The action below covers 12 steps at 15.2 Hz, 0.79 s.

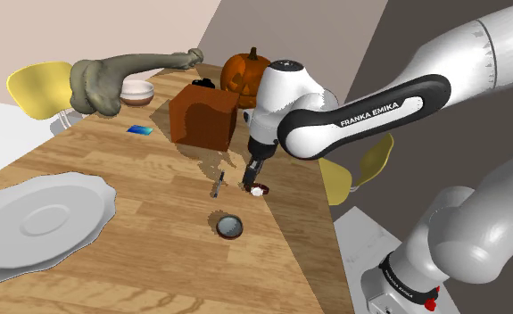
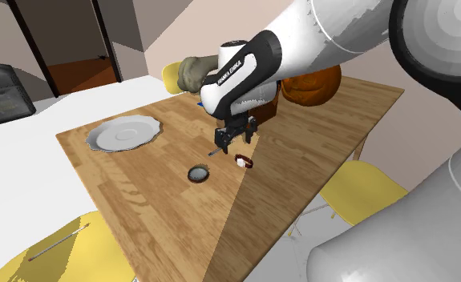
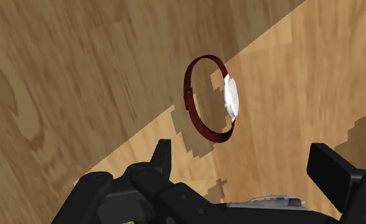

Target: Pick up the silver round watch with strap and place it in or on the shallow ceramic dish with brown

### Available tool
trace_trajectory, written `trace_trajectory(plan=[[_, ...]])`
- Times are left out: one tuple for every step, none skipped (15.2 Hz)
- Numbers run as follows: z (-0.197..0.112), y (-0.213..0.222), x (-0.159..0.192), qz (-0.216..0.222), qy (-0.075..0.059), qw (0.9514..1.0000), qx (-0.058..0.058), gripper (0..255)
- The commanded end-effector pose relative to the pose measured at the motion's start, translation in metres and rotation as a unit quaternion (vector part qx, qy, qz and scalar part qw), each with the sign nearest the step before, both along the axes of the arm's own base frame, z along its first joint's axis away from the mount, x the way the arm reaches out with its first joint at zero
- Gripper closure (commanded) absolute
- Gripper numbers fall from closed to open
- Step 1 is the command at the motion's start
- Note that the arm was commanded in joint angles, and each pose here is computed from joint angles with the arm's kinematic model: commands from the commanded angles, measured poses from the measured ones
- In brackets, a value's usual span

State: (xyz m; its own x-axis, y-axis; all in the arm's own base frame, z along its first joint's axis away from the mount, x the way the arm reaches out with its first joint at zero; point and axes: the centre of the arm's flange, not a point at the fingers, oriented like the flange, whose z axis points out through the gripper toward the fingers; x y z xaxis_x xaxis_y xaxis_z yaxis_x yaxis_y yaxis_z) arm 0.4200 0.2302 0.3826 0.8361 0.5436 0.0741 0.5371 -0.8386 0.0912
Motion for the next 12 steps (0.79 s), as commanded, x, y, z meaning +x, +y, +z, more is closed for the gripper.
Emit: trace_trajectory(plan=[[-0.012,0.004,0.001,0.004,-0.001,1.0000,-0.001,0],[-0.017,0.004,0.002,0.004,-0.001,1.0000,-0.001,0],[-0.022,0.004,0.002,0.004,-0.001,1.0000,-0.001,0],[-0.027,0.003,0.003,0.004,-0.001,1.0000,-0.001,0],[-0.033,0.003,0.004,0.004,-0.001,1.0000,-0.001,0],[-0.041,0.003,0.005,0.004,-0.001,1.0000,-0.001,0],[-0.041,0.003,0.005,0.004,-0.001,1.0000,-0.001,0],[-0.041,0.003,0.005,0.004,-0.001,1.0000,-0.001,0],[-0.041,0.003,0.005,0.004,-0.001,1.0000,-0.001,0],[-0.041,0.003,0.005,0.004,-0.001,1.0000,-0.001,0],[-0.041,0.003,0.005,0.004,-0.001,1.0000,-0.001,0],[-0.041,0.003,0.005,0.004,-0.001,1.0000,-0.001,0]])
